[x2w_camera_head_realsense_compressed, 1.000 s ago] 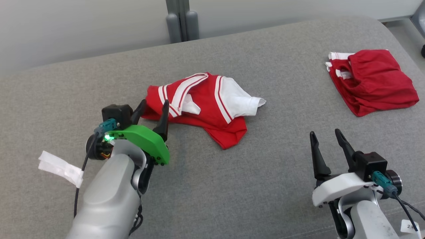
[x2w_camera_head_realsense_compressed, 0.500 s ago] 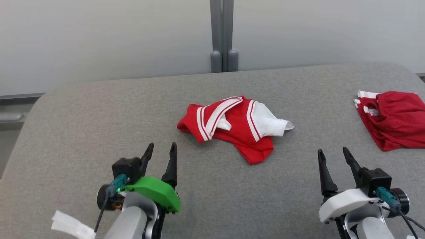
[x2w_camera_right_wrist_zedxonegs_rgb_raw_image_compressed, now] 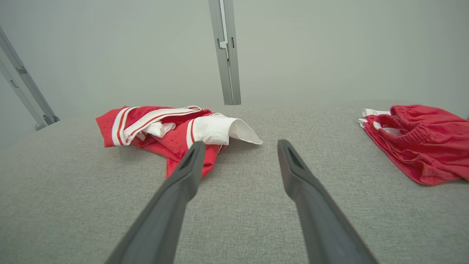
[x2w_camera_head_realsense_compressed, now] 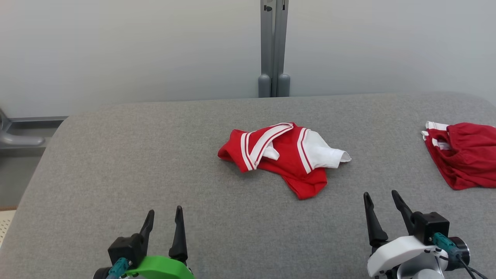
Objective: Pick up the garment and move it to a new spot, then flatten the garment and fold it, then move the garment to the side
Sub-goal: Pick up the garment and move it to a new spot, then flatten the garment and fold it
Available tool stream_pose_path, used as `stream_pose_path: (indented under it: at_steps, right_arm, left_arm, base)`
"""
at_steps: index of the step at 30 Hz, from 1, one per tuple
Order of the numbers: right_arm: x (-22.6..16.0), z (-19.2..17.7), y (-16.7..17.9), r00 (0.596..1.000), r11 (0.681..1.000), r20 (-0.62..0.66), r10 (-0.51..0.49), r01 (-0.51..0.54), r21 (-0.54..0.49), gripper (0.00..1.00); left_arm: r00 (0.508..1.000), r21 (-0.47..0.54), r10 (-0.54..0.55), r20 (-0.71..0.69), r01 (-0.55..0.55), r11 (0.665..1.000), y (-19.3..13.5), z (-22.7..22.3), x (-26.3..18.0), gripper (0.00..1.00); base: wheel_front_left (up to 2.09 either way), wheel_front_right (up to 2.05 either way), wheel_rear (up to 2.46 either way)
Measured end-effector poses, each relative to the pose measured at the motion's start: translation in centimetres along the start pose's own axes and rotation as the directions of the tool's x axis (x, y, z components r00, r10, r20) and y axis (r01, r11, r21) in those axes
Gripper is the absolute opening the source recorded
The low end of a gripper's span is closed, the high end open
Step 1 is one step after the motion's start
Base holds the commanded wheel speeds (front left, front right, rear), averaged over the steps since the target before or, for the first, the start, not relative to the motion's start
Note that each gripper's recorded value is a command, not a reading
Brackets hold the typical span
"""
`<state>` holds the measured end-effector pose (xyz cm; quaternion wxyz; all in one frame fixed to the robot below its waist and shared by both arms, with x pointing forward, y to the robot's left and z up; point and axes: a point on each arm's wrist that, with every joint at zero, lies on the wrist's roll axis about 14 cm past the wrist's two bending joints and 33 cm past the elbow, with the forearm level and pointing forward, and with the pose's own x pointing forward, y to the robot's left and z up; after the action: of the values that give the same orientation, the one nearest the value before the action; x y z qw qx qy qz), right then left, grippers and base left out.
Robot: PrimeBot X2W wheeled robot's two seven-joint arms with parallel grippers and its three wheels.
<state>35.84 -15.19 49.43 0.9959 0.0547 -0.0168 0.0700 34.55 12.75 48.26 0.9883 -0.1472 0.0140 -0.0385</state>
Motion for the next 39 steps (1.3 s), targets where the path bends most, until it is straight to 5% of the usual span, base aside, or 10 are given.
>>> stream_pose_path:
  at_steps: [22,33,39]
  right_arm:
    - [0.4,-0.5,-0.9,1.0,1.0,-0.018,-0.024,0.023,-0.013,1.0]
    - [6.7,2.3,-4.3,0.994,0.986,-0.033,-0.108,0.103,-0.13,1.0]
    - [10.8,-0.1,-4.9,0.979,0.982,-0.157,-0.128,0.102,-0.161,1.0]
  left_arm:
    - [1.0,-0.016,0.026,0.002,-0.025,1.0,0.8,-0.1,0.0,1.0]
    - [0.999,-0.001,0.038,-0.038,-0.038,0.999,1.4,-1.4,0.3,1.0]
    - [0.996,0.006,0.071,-0.056,-0.071,0.997,2.6,-1.8,1.2,1.0]
  base:
    - [0.0,0.0,0.0]
    - [0.0,0.0,0.0]
    - [0.0,0.0,0.0]
